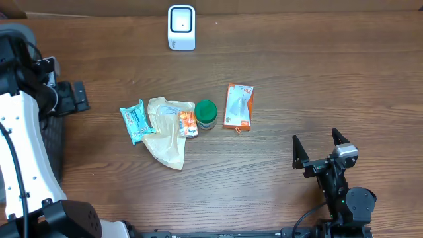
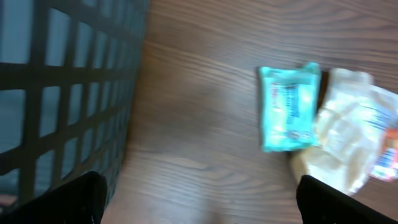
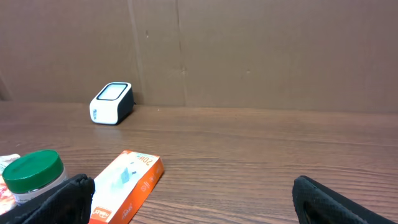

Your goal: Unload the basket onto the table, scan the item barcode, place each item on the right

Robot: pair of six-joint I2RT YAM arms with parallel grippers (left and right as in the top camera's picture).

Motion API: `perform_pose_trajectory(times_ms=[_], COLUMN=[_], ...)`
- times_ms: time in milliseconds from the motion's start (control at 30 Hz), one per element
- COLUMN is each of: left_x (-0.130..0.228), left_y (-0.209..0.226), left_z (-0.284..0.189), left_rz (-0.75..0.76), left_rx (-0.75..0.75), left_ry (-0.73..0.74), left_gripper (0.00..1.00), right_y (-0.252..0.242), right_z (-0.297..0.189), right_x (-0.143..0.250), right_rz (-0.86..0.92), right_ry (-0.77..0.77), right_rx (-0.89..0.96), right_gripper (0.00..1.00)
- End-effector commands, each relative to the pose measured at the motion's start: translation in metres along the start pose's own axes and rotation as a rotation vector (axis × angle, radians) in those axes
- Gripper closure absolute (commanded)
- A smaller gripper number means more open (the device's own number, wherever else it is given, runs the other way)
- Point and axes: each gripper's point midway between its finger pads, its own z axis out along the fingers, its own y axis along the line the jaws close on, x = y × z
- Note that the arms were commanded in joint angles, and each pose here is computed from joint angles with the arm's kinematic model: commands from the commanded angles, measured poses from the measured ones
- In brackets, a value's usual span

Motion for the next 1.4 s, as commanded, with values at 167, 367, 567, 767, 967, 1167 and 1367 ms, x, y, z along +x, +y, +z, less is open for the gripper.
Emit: perform_pose_trajectory(times_ms=[167,367,567,767,967,1167,1367], left_x=[-0.005,-0.015,-0.014,-0.014,-0.014,-0.014,-0.014], left_y=[0.029,-0.009,-0.012,-0.010,-0.010,-0.010,-0.010], left_z=[-0.002,-0.005,-0.005,-0.005,-0.005,-0.005,-0.005], left_rz=[-0.088,0.053,0.057,0.057,0.057,0.057,0.057], left_rx=[-0.033,0.166,0.184,0.173,0.173,0.173,0.174], left_ry=[-0.036,-0.086,-0.086,-0.085,-0.085,-0.085,-0.085], left_gripper=[0.00,0.00,0.00,0.00,0.00,0.00,0.01], right_y=[0.000,0.001,0.001,0.008,0.020,0.036,0.044], right_z=[0.000,0.000,-0.001,-0.011,-0.015,0.003,0.023], right_x=[0.002,0.001,-0.001,-0.033,-0.092,-0.150,-0.161], right_rz=[0.002,0.002,0.104,0.114,0.128,0.225,0.381], right_ry=[-0.004,-0.004,0.005,0.013,0.088,0.356,0.712], right_rx=[-0.004,-0.007,-0.007,-0.021,-0.061,-0.147,-0.186], right_gripper=[0.00,0.00,0.00,0.00,0.00,0.00,0.00])
